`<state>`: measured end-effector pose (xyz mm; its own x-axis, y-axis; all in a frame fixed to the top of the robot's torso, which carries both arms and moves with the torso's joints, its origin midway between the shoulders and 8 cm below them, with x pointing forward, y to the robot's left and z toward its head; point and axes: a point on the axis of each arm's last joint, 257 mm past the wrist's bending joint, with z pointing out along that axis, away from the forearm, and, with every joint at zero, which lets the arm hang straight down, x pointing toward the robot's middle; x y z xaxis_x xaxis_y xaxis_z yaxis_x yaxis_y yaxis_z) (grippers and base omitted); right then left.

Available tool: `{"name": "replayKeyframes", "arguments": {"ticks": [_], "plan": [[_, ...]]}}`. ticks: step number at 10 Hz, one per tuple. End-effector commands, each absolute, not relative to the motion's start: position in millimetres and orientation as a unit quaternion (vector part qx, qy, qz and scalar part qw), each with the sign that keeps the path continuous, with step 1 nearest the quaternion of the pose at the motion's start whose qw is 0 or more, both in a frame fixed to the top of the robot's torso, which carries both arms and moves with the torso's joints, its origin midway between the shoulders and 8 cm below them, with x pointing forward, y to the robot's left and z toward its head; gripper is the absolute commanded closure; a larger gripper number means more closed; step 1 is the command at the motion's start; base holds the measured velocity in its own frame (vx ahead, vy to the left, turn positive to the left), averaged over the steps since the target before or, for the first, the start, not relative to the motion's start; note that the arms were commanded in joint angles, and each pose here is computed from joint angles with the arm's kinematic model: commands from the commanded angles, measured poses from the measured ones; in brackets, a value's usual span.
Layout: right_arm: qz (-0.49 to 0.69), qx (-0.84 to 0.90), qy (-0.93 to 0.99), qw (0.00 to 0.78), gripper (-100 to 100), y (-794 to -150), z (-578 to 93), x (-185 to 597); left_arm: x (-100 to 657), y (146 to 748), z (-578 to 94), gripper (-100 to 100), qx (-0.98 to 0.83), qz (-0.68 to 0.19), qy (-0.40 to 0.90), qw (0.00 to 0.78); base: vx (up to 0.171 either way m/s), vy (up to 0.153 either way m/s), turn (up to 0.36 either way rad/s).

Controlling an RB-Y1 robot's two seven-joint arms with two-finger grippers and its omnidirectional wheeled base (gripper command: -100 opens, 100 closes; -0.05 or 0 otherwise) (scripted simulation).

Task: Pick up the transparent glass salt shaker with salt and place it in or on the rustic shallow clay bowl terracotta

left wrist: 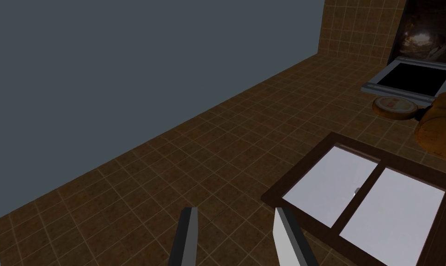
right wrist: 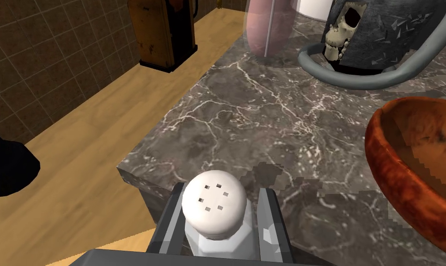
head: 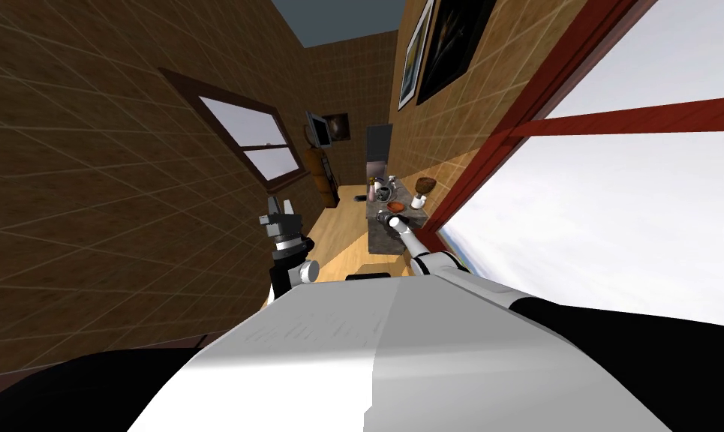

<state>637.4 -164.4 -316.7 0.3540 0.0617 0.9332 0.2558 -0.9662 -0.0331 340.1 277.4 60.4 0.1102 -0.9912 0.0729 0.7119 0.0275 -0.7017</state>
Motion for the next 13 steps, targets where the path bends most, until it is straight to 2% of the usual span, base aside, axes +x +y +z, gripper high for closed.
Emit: {"name": "replayKeyframes", "arguments": {"ticks": [1,7,13], "plan": [[-0.552,-0.821,-0.103,0.103,100,-158.6,-317.5,634.9,340.1,277.4,60.4,0,-0.306,-0.627,0.228,0.679,-0.038,-0.013,-0.045],[-0.535,-0.819,-0.141,0.152,100,-143.1,-308.9,627.3,340.1,277.4,60.4,0,-0.306,-0.627,0.228,0.679,-0.014,-0.025,-0.062],[-0.524,-0.805,-0.190,0.203,100,-126.9,-292.6,615.4,340.1,277.4,60.4,0,-0.306,-0.627,0.228,0.679,0.019,-0.029,-0.071]]}}
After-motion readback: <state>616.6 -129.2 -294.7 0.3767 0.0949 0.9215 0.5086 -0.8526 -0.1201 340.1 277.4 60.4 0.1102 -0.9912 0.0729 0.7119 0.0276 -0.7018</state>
